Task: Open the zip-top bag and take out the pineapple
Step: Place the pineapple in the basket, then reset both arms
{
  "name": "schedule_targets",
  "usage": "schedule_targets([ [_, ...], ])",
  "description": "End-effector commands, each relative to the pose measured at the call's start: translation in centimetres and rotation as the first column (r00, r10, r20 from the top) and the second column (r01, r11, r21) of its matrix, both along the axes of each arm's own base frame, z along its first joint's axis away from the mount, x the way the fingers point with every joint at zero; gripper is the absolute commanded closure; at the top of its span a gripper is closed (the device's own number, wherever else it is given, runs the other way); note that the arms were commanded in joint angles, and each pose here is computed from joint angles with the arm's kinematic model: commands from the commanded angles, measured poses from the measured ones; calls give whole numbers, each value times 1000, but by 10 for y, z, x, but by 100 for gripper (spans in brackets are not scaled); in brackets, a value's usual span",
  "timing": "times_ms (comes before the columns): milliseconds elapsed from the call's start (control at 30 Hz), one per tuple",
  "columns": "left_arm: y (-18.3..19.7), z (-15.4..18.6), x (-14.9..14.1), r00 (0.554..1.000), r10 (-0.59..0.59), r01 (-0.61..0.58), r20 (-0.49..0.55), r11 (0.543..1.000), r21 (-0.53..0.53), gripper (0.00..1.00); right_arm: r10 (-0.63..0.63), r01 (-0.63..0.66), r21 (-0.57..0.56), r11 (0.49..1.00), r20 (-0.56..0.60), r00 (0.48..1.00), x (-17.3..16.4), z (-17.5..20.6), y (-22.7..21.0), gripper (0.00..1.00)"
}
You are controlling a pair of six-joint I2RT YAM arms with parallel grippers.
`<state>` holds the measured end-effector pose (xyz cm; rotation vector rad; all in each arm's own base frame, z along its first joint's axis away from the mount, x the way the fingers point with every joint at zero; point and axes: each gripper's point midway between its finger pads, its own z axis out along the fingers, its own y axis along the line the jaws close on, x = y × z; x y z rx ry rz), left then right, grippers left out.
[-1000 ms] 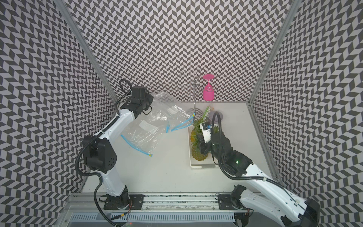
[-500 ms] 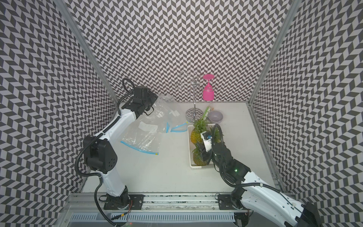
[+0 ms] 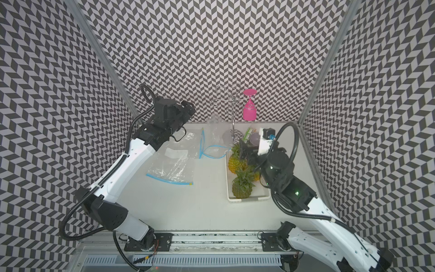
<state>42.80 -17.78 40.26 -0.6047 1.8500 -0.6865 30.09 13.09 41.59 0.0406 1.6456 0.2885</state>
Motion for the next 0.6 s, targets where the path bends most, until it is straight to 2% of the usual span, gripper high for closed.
schedule_targets([
  [0, 0, 25, -45, 986, -92, 74, 137, 989, 129, 0, -259, 275, 71, 959, -179, 949, 34, -21, -64, 0],
  [67, -4, 25, -71, 967, -160, 131, 200, 979, 154, 0, -270, 307, 141, 941, -230, 935, 48, -32, -88, 0],
  [133, 2, 12, -94, 963, -185, 150, 198, 973, 176, 0, -310, 361, 175, 916, -262, 914, 53, -49, -109, 0],
  [200, 12, -14, -104, 977, -175, 146, 121, 965, 217, 0, -397, 444, 169, 880, -251, 883, 49, -62, -127, 1],
  [267, 28, -46, -112, 994, -109, 102, 13, 959, 265, 0, -483, 518, 133, 845, -226, 846, 44, -81, -143, 0],
  [367, 64, -88, -127, 993, 57, -22, -101, 947, 319, 0, -650, 682, 100, 724, -232, 724, 30, -129, -180, 0],
  [467, 82, -105, -137, 994, 82, -52, -66, 928, 368, 0, -713, 759, 111, 642, -278, 644, 23, -183, -215, 0],
  [500, 85, -109, -139, 997, 73, -53, -37, 921, 387, 0, -716, 760, 107, 641, -273, 642, 23, -195, -222, 0],
  [567, 92, -115, -142, 998, 61, -63, 19, 900, 432, 0, -690, 724, 92, 684, -241, 683, 29, -211, -224, 0],
])
